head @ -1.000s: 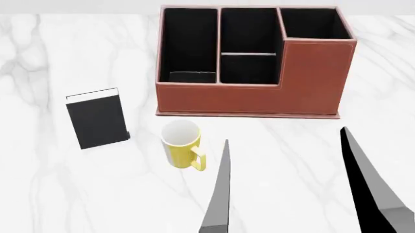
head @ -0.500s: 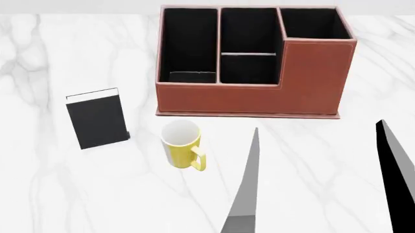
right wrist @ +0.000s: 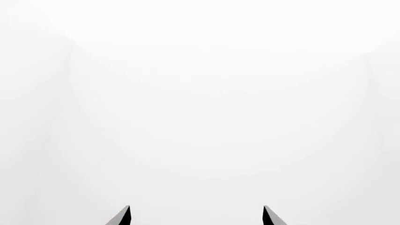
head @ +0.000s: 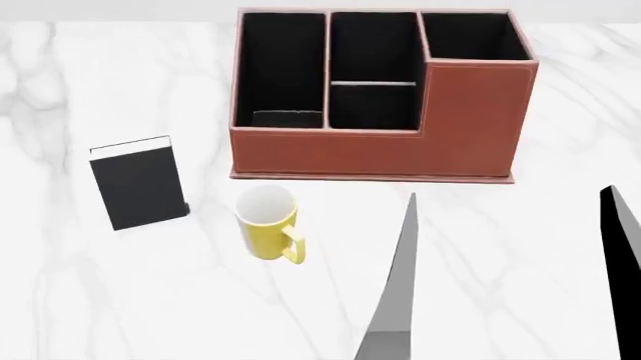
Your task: Pick up the yellow and white mug and place it to the right of the caddy.
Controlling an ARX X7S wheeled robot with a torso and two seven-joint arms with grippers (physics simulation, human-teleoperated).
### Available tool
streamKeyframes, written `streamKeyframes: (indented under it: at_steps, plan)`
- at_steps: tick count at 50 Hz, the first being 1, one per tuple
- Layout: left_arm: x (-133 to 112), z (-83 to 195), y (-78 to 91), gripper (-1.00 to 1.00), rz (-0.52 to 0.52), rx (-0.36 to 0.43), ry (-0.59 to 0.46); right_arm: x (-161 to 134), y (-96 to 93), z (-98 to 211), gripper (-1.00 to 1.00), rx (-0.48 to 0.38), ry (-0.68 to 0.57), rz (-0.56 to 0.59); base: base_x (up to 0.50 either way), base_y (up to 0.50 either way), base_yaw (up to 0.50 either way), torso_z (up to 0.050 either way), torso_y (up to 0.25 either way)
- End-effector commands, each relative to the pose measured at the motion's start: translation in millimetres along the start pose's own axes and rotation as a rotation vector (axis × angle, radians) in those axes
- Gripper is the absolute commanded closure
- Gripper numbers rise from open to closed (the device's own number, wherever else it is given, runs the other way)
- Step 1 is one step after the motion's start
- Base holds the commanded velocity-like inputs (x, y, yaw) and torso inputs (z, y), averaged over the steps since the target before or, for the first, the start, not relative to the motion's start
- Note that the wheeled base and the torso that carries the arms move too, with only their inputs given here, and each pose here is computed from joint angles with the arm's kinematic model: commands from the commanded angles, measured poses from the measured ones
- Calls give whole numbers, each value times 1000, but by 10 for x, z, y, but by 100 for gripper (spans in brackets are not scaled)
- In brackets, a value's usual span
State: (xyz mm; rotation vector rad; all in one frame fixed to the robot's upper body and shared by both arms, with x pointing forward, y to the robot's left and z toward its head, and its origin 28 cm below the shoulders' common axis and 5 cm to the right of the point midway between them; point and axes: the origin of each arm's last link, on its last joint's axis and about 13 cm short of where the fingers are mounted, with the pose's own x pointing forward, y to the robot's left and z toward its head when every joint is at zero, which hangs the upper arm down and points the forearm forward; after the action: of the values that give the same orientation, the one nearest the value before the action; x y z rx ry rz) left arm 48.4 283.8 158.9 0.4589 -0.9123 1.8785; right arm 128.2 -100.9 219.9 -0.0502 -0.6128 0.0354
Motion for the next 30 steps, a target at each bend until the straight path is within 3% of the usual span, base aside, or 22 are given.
streamKeyframes:
  at_steps: [1, 21, 28, 30]
  plan:
    - [10, 21, 38, -100, -6, -17, -16, -6, -12, 13, -100, 17, -8, -11, -31, -500, 0, 0, 0]
    - [-30, 33, 42, -100, -24, -14, -7, -9, 5, -1, -100, 11, 6, -3, -33, -500, 0, 0, 0]
    - [-58, 42, 35, -100, -31, -15, -6, 23, 25, -32, -100, -53, 5, 20, 0, 0, 0, 0, 0]
    - [-53, 41, 38, -100, -31, -16, -6, 13, 30, -27, -100, -37, 8, 25, 250, 0, 0, 0, 0]
